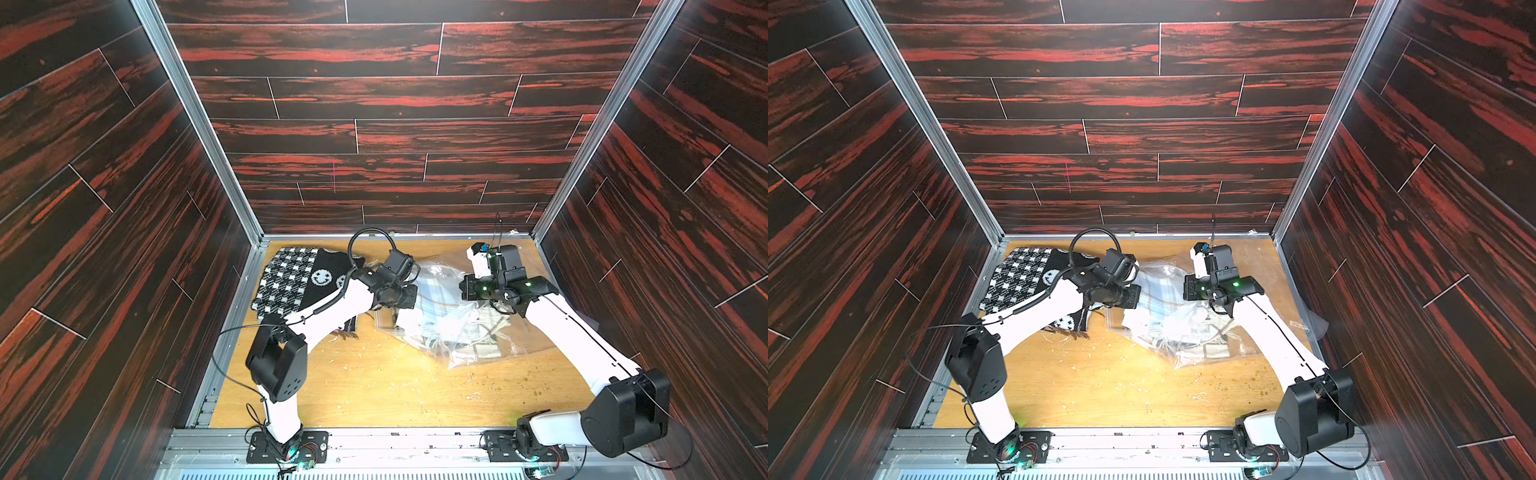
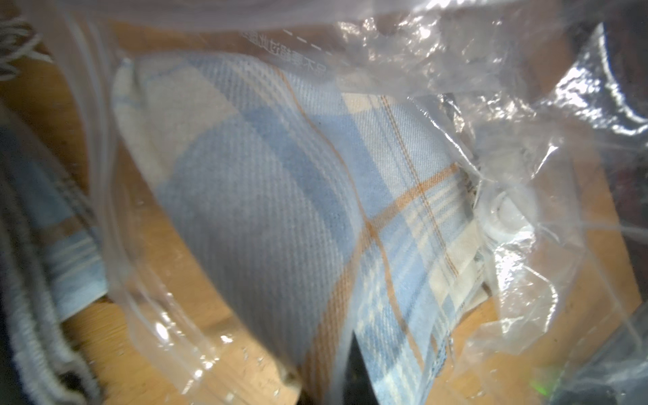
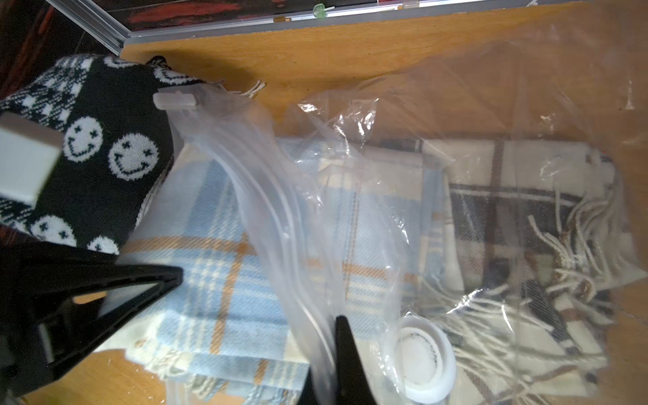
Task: Take the scarf out of the vacuum bag
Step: Take out the scarf from the vacuum bag.
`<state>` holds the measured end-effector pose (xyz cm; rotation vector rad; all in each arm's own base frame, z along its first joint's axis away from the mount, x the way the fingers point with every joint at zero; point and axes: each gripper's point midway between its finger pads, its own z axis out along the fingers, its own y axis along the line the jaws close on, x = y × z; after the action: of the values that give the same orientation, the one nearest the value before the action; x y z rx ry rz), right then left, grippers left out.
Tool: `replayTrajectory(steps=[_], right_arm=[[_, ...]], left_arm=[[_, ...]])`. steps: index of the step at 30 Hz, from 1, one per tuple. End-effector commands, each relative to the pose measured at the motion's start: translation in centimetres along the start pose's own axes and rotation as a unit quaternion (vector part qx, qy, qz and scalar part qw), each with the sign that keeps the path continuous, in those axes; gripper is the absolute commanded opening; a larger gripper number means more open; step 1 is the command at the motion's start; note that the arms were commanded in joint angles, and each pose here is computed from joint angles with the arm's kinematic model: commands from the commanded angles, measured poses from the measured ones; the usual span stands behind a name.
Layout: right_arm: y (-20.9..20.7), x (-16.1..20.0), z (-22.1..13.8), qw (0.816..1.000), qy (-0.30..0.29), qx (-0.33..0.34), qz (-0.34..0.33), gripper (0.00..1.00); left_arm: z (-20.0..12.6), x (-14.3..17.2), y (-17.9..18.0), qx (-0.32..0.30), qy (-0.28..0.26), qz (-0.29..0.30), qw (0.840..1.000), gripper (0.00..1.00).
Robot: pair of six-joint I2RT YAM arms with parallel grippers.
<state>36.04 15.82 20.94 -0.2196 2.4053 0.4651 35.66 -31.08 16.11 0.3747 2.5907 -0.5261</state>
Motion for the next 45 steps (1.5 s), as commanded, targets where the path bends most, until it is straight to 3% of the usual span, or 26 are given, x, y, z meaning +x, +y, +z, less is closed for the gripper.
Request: replayTrajectory(steps=[1,29,45], right_arm=[[-0.3,-0.2,0.0,1.0,0.003,0.006,0.001,0.0],[-1.5,-1.6,1.0,0.999,-0.018,0.037,0.022,0.0],[-2.2,-2.9,5.3,0.997,-0.015,0.037,0.059,0.0]], left_arm=[[-3.4,-0.3,1.8,-0.036,-0.022,0.014,0.999,0.0],[-11.6,-0.9,10.7,-0.163,-0.065,-0.004,0.984,0.0],[-12.4,-0.9,9.0,-0.109,-0.069,-0.01,0.992,0.0]])
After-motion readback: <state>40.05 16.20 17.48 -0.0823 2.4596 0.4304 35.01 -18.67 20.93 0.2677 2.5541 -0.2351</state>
